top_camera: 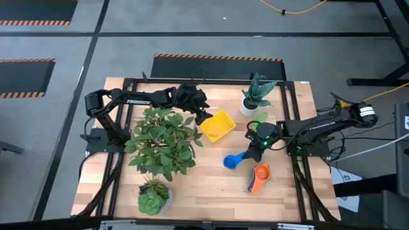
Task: Nest measuring cups in basket
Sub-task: Move the blue measuring cup to the center of the table, then stack the blue measuring cup on top of the orange measuring cup
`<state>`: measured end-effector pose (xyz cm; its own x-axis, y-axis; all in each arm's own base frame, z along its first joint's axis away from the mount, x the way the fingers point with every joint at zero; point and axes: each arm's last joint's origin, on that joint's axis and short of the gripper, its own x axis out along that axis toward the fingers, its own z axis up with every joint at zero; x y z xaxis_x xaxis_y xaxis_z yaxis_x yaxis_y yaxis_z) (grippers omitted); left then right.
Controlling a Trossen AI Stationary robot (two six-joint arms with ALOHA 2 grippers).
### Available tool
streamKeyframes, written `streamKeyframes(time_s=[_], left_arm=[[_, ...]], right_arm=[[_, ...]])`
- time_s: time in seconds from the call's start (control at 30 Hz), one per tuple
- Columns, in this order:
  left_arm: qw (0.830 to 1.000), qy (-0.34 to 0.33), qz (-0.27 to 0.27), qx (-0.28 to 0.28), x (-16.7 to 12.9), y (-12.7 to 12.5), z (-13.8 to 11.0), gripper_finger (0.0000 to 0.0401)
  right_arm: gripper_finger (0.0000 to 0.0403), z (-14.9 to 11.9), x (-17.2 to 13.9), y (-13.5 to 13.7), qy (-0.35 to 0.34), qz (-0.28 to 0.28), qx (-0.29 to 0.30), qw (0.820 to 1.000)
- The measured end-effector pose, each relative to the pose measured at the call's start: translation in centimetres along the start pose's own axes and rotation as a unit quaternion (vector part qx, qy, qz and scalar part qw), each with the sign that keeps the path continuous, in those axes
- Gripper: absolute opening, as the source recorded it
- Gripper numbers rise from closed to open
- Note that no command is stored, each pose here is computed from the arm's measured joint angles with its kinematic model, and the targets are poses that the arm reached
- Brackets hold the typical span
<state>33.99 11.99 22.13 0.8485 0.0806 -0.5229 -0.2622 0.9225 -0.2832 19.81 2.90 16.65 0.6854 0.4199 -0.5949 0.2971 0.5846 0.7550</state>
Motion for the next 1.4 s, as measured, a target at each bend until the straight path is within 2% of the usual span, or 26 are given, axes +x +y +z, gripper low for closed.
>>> streamKeyframes(time_s=[0.2,0.3,0.4,0.77,1.03,1.27,1.4], left_arm=[[0.998,-0.012,0.057,0.0,0.0,0.3,0.1,0.029],[0.997,-0.014,0.07,0.0,0.0,0.4,0.1,0.029],[0.997,-0.014,0.07,0.0,0.0,0.4,0.1,0.029],[0.997,-0.014,0.07,0.0,0.0,0.4,0.1,0.029],[0.997,-0.015,0.07,0.0,0.0,0.4,0.1,0.029],[0.997,-0.016,0.07,0.0,0.0,0.4,0.1,0.029],[0.997,-0.018,0.07,0.001,0.0,0.4,0.2,0.029]], right_arm=[[0.0104,-0.1,0.0,-0.3,0.002,-0.015,0.005,1.0],[0.0143,-0.1,0.0,-0.2,0.001,-0.014,0.003,1.0],[0.0163,-0.2,0.0,-0.3,0.0,-0.021,0.004,1.0],[0.0164,-1.6,-0.3,-1.9,0.081,-0.095,0.038,0.991],[0.0164,-1.8,-1.2,-1.3,0.104,-0.067,0.039,0.992],[0.0164,-2.3,-3.4,-0.5,0.132,-0.106,0.057,0.984],[0.0164,-1.8,-4.4,0.6,0.105,-0.107,0.043,0.988]])
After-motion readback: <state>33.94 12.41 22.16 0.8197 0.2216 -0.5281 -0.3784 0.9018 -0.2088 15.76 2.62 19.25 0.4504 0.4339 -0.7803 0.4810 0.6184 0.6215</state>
